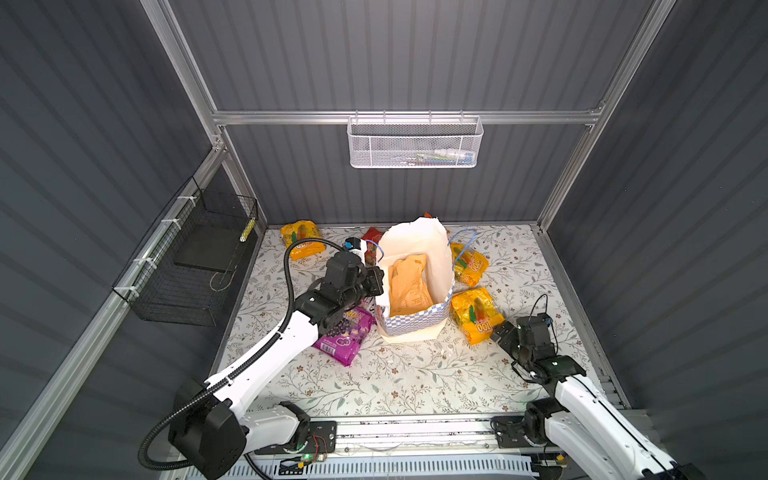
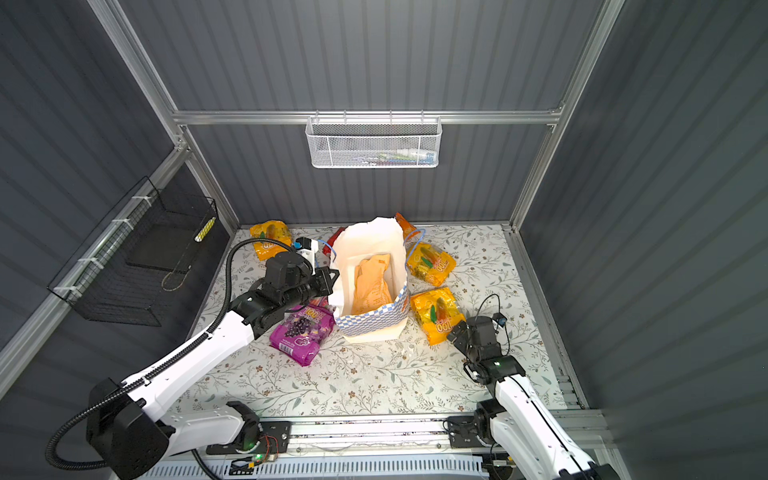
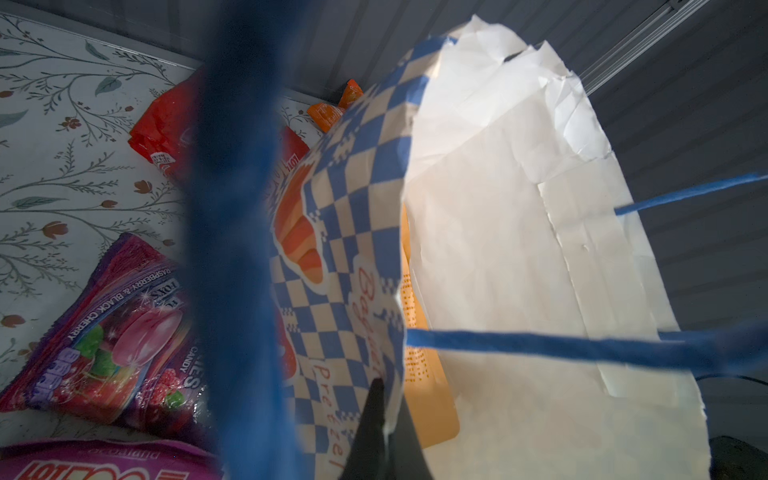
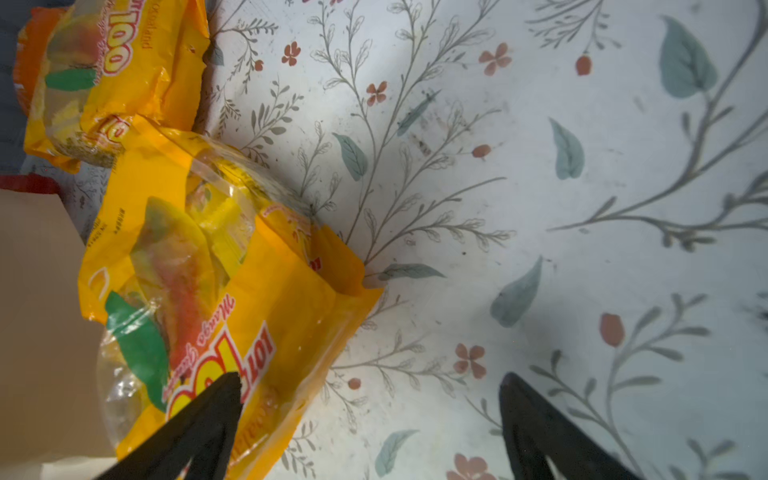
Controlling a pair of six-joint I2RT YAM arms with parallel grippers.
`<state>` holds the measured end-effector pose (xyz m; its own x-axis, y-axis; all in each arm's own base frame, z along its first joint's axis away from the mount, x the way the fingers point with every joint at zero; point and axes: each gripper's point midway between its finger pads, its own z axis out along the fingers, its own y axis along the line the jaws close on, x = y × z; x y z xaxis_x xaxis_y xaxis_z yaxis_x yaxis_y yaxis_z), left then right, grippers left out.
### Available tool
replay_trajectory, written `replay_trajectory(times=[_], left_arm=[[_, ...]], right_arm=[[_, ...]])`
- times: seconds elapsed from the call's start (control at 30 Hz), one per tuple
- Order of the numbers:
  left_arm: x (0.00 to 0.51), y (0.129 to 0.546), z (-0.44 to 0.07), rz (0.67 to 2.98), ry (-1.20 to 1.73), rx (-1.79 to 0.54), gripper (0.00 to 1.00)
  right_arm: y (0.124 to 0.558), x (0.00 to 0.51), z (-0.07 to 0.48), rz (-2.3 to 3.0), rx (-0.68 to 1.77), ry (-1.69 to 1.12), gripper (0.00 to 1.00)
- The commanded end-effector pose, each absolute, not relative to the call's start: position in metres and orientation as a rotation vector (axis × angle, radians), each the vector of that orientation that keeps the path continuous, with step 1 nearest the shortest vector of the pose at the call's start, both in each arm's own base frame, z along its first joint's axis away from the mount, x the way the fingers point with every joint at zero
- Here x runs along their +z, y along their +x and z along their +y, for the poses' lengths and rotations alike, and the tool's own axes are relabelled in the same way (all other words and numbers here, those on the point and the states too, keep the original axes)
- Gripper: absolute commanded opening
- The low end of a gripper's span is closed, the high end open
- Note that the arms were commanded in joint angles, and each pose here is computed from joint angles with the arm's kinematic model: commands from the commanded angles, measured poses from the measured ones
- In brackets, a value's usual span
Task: Place the snacks into the paper bag
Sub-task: 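Move the right gripper to the yellow Lot100 bag nearest the robot and grasp it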
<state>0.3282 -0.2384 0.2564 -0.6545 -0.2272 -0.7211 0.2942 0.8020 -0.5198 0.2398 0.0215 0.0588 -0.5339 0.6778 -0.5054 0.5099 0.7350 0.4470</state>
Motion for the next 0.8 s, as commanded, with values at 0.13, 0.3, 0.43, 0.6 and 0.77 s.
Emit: replay_trajectory(times=[0.13, 0.3, 0.43, 0.6, 0.77], left_arm=[[0.253, 0.323, -0.239, 2.149, 0.081, -0.789, 0.0], [0.25, 0.324, -0.238, 2.155, 0.081, -0.778, 0.0], [0.252, 0.323, -0.239, 2.147, 0.084, -0.79, 0.0], [0.26, 0.319, -0.239, 2.11, 0.095, -0.816, 0.0], [0.265, 0.317, -0.238, 2.094, 0.102, -0.825, 0.0]], right_arm=[[0.266, 0.069, 0.03, 2.197, 0.452, 0.882, 0.88], [0.273, 0.065, 0.03, 2.196, 0.492, 0.898, 0.75], [0.276, 0.058, 0.03, 2.208, 0.518, 0.919, 0.63], [0.278, 0.055, 0.033, 2.208, 0.547, 0.915, 0.48], [0.28, 0.052, 0.028, 2.199, 0.531, 0.919, 0.4]])
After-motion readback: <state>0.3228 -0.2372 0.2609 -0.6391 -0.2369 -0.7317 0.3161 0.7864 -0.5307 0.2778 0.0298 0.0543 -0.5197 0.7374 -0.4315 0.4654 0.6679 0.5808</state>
